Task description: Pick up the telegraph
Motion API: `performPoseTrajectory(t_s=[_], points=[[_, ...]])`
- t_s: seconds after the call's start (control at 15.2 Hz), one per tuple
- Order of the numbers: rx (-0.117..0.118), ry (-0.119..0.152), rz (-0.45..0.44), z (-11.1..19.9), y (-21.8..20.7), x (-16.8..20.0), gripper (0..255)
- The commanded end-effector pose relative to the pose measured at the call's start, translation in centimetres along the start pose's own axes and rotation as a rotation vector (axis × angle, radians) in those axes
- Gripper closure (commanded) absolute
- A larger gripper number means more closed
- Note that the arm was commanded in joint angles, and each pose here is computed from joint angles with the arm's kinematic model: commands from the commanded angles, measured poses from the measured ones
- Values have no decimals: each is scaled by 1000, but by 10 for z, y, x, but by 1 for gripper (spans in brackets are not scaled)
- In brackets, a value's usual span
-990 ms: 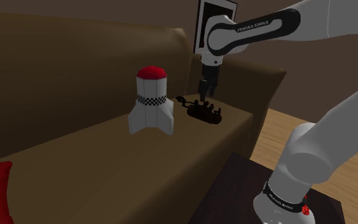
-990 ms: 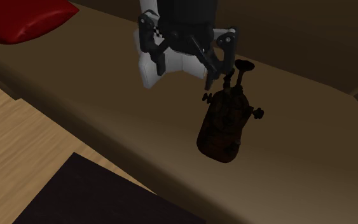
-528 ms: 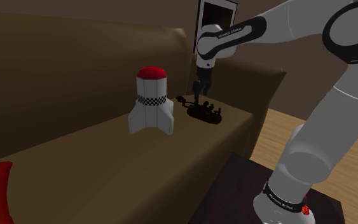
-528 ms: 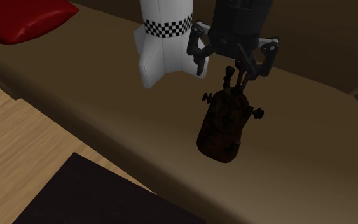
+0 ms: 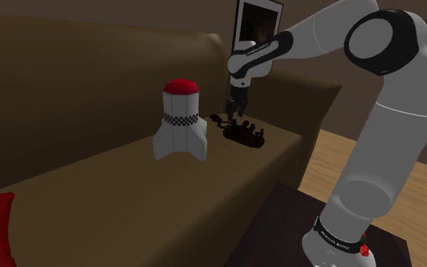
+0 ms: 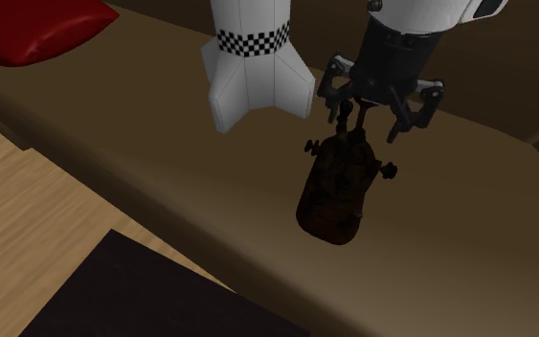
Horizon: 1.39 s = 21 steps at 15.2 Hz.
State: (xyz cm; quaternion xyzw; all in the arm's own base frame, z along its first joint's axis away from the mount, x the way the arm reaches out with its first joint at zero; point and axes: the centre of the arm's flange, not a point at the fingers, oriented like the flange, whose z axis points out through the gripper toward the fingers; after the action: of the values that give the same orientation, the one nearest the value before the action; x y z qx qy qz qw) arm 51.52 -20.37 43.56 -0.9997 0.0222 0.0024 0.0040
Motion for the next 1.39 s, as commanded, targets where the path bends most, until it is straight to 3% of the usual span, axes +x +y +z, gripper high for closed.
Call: performPoseTrajectory(t_s=[0.0, 0.26, 0.33, 0.92, 1.32], points=[[0, 1, 0, 11, 0, 0, 0], [0, 1, 0, 24, 0, 0, 0], [0, 1, 0, 24, 0, 1, 255], [0, 1, 0, 24, 0, 0, 255], [0, 1, 0, -7, 0, 0, 255]])
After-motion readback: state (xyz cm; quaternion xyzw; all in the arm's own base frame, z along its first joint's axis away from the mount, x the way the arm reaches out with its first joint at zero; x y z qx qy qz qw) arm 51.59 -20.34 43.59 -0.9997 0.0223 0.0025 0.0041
